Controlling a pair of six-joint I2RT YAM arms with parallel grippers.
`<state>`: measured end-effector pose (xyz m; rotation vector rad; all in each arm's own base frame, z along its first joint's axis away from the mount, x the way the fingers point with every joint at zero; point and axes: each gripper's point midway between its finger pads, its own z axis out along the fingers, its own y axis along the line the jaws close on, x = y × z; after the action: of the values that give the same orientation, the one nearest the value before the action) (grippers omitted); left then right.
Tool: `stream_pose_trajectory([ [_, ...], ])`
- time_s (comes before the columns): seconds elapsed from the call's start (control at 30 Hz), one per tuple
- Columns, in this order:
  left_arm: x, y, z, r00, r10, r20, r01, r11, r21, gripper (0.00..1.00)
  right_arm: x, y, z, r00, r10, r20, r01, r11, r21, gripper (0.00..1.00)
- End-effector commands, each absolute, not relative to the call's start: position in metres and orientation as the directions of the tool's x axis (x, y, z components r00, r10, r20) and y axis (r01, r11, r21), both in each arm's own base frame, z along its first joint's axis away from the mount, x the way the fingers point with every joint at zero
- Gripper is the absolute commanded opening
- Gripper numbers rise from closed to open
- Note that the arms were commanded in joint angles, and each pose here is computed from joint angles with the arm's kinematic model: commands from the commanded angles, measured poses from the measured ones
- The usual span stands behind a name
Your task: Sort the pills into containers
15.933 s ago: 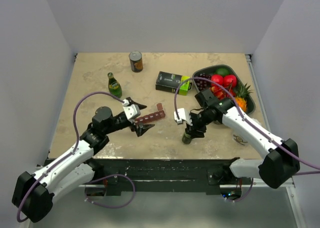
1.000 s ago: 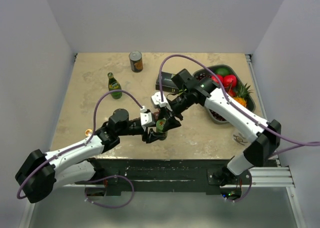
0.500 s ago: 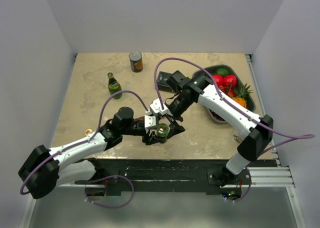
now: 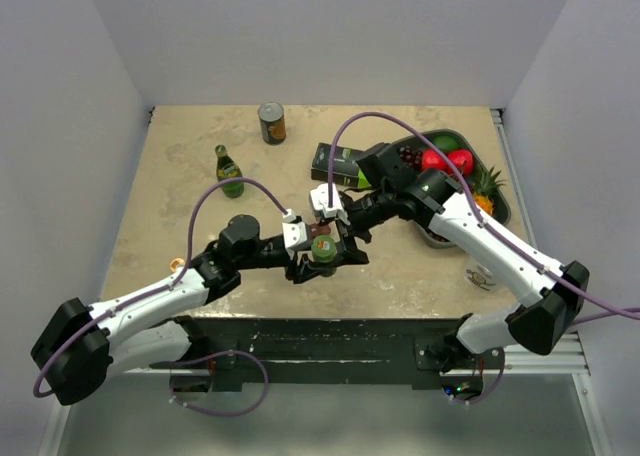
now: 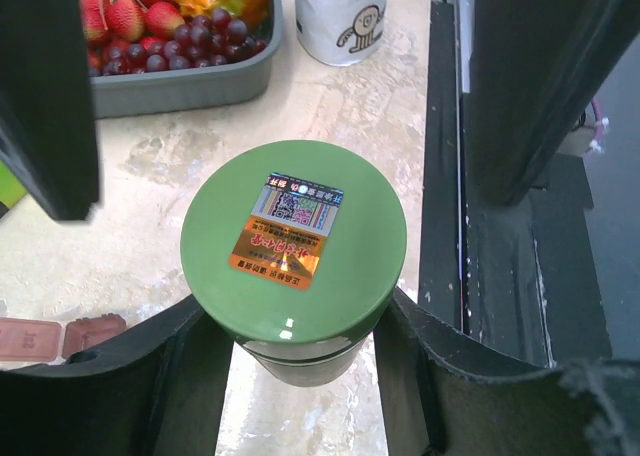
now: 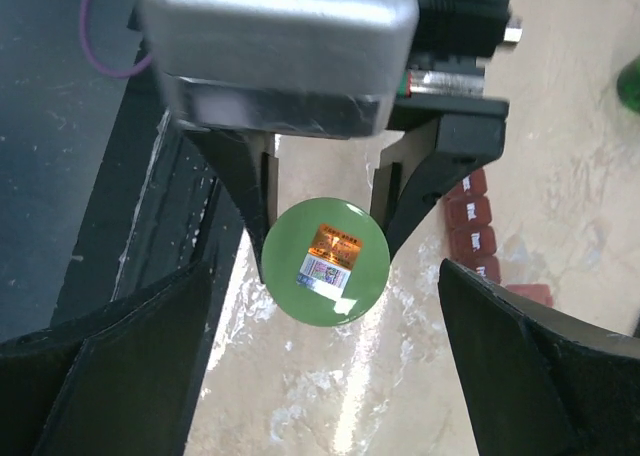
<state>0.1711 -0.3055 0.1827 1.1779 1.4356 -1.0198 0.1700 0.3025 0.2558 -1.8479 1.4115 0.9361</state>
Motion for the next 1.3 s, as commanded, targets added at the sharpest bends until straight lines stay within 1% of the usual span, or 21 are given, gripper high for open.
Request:
stream_pose_trajectory([
  [0.0, 0.177, -0.311, 0.212, 0.0, 0.069, -0.998, 0.98, 0.2, 0.014, 0.0, 0.188, 0.311, 0.253, 0.118, -0.529, -0.84, -0.99, -0.131, -0.056, 0.98],
  [0.17, 0.178, -0.312, 0.213, -0.003, 0.065, -0.998, 0.98, 0.201, 0.01, 0.0, 0.187, 0.318, 0.247, 0.097, -0.532, -0.841, -0.991, -0.134, -0.03, 0.97],
  [0.23, 0.179, -0.312, 0.212, -0.004, 0.066, -0.998, 0.979, 0.205, 0.01, 0.0, 0.183, 0.32, 0.245, 0.097, -0.531, -0.842, -0.989, -0.148, -0.02, 0.93],
  [0.3, 0.181, -0.312, 0.213, -0.004, 0.065, -0.998, 0.977, 0.213, 0.01, 0.0, 0.181, 0.32, 0.244, 0.093, -0.528, -0.844, -0.987, -0.158, -0.01, 0.87],
  [0.33, 0.181, -0.311, 0.211, -0.007, 0.07, -0.998, 0.977, 0.214, 0.008, 0.0, 0.179, 0.321, 0.244, 0.091, -0.523, -0.847, -0.986, -0.17, -0.001, 0.79],
  [0.4, 0.181, -0.311, 0.209, -0.007, 0.074, -0.997, 0.976, 0.217, 0.009, 0.0, 0.177, 0.321, 0.246, 0.092, -0.518, -0.85, -0.984, -0.18, 0.003, 0.7],
  [0.43, 0.181, -0.31, 0.207, -0.01, 0.08, -0.997, 0.976, 0.218, 0.008, 0.0, 0.176, 0.321, 0.246, 0.096, -0.518, -0.85, -0.982, -0.187, 0.003, 0.59],
  [0.57, 0.179, -0.309, 0.203, -0.01, 0.098, -0.995, 0.978, 0.209, 0.011, 0.0, 0.17, 0.323, 0.258, 0.111, -0.492, -0.863, -0.974, -0.224, 0.003, 0.38],
  [0.73, 0.174, -0.309, 0.191, -0.015, 0.146, -0.989, 0.984, 0.176, 0.011, 0.0, 0.164, 0.321, 0.268, 0.145, -0.477, -0.867, -0.956, -0.293, 0.001, 0.32],
  [0.83, 0.172, -0.309, 0.187, -0.018, 0.163, -0.986, 0.988, 0.157, 0.008, 0.0, 0.162, 0.319, 0.276, 0.173, -0.458, -0.872, -0.941, -0.339, -0.009, 0.32],
  [1.0, 0.164, -0.311, 0.184, -0.018, 0.176, -0.984, 0.994, 0.105, 0.001, 0.0, 0.161, 0.315, 0.286, 0.222, -0.439, -0.871, -0.924, -0.38, -0.043, 0.35],
  [1.13, 0.159, -0.31, 0.182, -0.016, 0.197, -0.98, 0.998, 0.069, -0.002, 0.0, 0.163, 0.313, 0.287, 0.256, -0.446, -0.857, -0.919, -0.387, -0.074, 0.35],
  [1.2, 0.161, -0.309, 0.182, -0.012, 0.207, -0.978, 0.997, 0.08, 0.005, 0.0, 0.168, 0.312, 0.284, 0.253, -0.464, -0.849, -0.926, -0.371, -0.073, 0.35],
  [1.27, 0.162, -0.308, 0.18, -0.016, 0.219, -0.976, 0.995, 0.097, 0.006, 0.0, 0.179, 0.311, 0.283, 0.24, -0.49, -0.838, -0.943, -0.322, -0.082, 0.36],
])
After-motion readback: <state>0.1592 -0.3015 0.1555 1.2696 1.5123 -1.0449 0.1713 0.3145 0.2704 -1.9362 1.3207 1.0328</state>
